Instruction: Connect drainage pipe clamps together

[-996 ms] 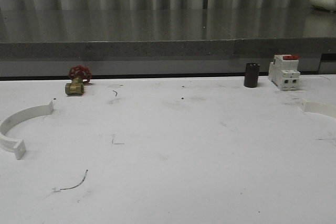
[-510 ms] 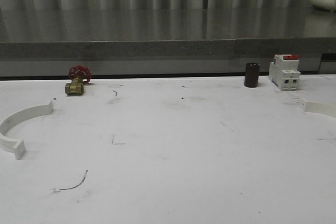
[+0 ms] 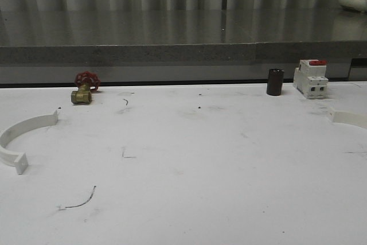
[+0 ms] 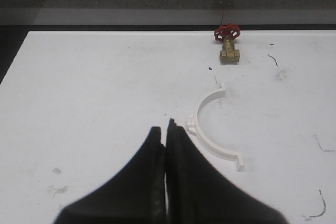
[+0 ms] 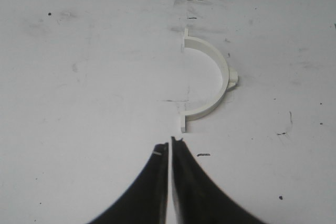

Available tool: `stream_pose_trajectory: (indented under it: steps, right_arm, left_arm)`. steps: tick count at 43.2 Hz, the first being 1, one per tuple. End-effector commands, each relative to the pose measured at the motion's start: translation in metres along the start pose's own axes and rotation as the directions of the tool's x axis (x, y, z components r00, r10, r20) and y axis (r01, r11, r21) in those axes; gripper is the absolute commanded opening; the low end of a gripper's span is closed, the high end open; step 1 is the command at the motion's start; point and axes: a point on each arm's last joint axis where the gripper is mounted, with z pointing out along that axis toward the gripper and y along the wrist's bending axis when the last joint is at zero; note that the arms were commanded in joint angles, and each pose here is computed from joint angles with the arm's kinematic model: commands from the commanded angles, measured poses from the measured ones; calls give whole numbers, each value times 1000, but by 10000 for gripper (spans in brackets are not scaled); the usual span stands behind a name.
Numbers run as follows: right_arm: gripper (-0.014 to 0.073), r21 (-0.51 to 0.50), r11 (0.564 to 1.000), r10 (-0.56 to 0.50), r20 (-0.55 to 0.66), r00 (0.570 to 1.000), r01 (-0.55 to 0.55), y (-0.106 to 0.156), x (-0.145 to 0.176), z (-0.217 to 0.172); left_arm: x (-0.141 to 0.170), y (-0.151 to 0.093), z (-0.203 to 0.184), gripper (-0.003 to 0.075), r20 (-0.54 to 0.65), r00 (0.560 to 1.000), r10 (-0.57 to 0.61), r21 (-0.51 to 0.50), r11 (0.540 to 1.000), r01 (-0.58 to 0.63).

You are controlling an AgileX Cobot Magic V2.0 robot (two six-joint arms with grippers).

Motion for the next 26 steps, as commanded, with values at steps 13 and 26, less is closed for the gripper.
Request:
stream_pose_trajectory:
  steps: [13,26]
  right_arm:
    - [414,7,1000,-4,52,999,4,0,-13,0]
    - [414,7,1000,-4,51,999,4,0,-13,0]
  left_arm:
    - [-14,0,13,463,28,1000,12,-7,1000,-12]
    - [-17,-4,40,472,-85,996,21,16,1000,-20]
